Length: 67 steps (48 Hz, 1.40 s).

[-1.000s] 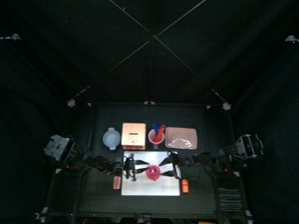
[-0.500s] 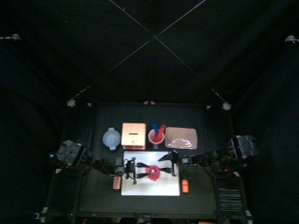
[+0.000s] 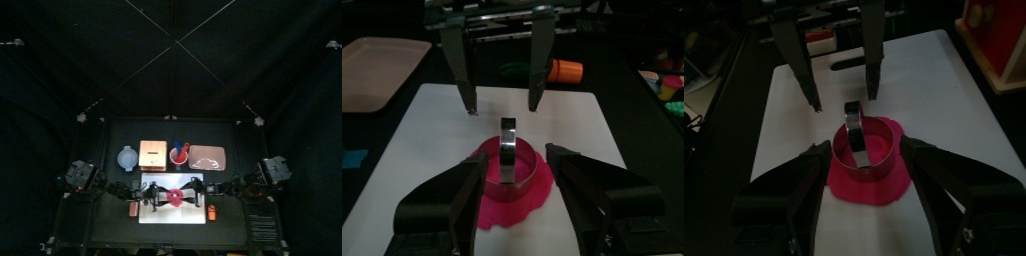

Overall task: Get the cutter from the drawer then cut the dough then place the extra dough in the bowl
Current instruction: Cut the dough

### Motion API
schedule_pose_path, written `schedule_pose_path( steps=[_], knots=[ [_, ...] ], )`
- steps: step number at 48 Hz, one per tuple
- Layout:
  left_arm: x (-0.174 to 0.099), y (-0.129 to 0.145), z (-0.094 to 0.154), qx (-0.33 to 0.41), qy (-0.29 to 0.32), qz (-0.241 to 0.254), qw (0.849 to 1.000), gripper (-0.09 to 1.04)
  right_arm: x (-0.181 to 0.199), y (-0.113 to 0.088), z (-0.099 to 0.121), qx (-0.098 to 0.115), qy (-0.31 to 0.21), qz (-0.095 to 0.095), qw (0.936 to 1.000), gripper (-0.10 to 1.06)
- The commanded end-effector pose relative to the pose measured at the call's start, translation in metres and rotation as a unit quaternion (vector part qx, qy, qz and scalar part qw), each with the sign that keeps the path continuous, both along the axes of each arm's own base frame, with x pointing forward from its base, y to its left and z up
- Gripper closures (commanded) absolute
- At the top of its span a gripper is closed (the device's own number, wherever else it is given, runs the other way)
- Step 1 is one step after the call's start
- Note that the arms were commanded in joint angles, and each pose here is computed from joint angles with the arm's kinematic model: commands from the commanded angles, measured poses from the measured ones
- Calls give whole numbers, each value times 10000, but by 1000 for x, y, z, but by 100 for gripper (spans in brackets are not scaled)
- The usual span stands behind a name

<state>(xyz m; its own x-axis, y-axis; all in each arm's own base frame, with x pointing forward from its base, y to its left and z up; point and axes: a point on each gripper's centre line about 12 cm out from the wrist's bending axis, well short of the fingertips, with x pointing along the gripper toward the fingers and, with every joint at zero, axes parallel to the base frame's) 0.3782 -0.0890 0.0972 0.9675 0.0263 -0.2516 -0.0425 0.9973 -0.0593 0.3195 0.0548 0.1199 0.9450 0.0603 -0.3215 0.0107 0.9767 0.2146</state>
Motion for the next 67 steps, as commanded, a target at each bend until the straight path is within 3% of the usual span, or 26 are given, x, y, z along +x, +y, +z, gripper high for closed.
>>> schedule_pose_path(
  steps=[1, 29, 50, 67],
  knots=[
    [8, -2, 4, -40, -70, 11, 10000, 10, 7, 4, 7, 31, -157, 35, 9999, 8],
    [11, 2, -1, 198, -2, 7, 9998, 13, 15, 11, -13, 24, 285, 106, 9995, 28],
    [11, 8, -10, 212, 403, 3, 9990, 22, 15, 9, -18, 24, 455, 66, 9989, 28],
    [12, 10, -1, 194, 299, 19, 9994, 28, 15, 9, -18, 24, 486, 62, 9988, 28]
  ],
)
